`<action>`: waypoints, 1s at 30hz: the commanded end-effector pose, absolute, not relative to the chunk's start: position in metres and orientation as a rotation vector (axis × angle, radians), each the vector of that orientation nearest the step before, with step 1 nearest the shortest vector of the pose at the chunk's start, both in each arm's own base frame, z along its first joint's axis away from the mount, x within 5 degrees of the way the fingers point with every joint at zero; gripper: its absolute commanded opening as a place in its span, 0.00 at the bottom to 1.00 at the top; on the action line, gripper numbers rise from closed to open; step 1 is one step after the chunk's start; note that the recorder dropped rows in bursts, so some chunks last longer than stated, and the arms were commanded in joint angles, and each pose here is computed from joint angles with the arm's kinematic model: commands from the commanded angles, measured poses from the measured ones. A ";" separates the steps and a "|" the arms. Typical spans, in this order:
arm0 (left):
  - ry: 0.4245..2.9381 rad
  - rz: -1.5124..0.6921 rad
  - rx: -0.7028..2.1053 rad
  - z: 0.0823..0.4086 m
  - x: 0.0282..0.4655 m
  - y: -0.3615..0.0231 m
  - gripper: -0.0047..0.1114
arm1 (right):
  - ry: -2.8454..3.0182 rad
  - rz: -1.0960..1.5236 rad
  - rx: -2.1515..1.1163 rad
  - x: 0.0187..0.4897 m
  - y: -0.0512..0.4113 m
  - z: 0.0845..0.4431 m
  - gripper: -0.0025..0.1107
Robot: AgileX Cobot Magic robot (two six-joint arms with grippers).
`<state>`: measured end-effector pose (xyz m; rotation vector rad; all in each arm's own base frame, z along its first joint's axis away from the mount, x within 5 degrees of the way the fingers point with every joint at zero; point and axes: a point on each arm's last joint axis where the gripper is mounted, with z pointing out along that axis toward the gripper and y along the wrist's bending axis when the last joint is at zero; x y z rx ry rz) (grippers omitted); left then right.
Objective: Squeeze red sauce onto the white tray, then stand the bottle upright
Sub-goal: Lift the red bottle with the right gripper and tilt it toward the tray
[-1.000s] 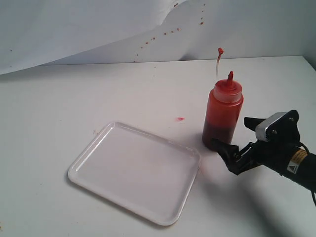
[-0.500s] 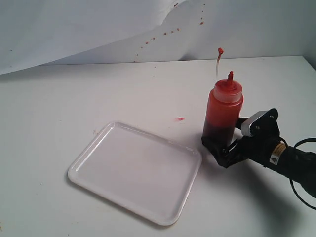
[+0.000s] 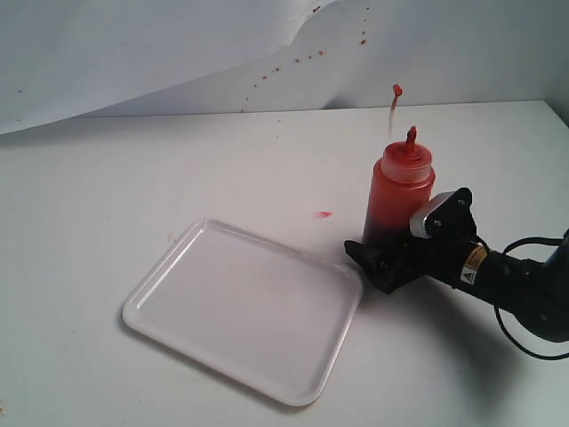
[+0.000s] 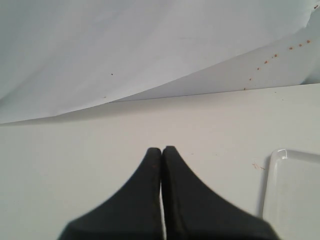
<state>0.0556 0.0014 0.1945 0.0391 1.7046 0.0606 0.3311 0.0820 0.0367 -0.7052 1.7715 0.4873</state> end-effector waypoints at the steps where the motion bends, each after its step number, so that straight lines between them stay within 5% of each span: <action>1: 1.697 0.054 0.043 0.194 0.056 0.001 0.04 | 1.825 0.454 -0.685 0.333 0.080 0.033 0.88; 30: 1.697 0.054 0.043 0.194 0.056 0.001 0.04 | 1.928 0.476 -0.699 0.329 0.079 0.033 0.88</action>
